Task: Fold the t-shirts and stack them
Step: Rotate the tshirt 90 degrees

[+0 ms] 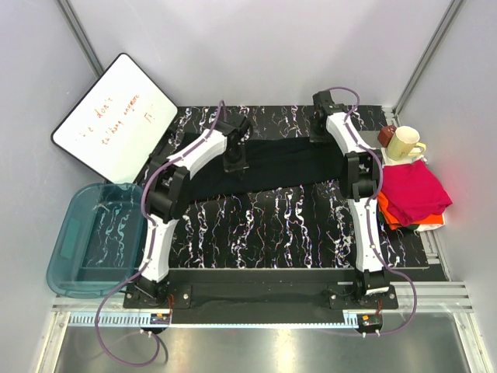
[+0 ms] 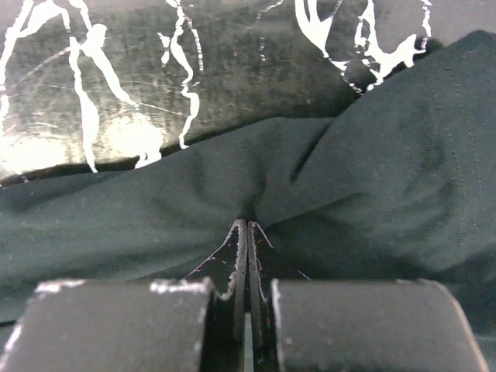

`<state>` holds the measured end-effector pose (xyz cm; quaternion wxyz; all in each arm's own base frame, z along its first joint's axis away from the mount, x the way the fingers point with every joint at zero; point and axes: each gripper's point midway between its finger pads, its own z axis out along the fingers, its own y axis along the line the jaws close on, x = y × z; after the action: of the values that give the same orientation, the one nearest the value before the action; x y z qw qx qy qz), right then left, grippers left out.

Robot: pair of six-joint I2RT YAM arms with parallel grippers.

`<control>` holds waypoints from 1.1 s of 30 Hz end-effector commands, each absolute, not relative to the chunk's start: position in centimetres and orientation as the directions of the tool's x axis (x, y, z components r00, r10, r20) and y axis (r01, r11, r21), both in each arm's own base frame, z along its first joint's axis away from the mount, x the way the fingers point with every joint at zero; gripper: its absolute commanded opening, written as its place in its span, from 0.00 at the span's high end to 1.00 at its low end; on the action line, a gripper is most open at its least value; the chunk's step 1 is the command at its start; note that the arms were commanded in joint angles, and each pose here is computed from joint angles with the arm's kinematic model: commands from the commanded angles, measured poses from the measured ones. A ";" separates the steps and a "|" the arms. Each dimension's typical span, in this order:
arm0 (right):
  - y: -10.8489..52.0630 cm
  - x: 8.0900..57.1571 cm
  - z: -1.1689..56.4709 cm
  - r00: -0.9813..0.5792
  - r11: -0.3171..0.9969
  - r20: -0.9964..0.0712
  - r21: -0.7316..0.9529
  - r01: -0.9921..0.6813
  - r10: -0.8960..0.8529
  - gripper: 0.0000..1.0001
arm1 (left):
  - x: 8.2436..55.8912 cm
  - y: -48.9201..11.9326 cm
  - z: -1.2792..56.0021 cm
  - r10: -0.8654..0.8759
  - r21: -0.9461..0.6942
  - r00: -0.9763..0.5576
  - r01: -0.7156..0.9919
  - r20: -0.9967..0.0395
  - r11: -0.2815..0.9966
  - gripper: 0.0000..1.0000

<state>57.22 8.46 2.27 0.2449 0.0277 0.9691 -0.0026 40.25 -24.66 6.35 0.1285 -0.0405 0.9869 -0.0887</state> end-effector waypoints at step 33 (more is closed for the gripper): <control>18.8 35.7 10.2 -0.973 0.951 -0.148 0.227 -0.210 -0.180 1.00 | 53.3 -20.4 9.1 -0.228 -0.383 -0.899 -0.074 -0.375 0.921 0.97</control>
<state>33.89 17.79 5.10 -0.0097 -0.0953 0.9911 0.0929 51.02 -18.10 2.90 0.1350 -0.1232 0.9783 -0.0976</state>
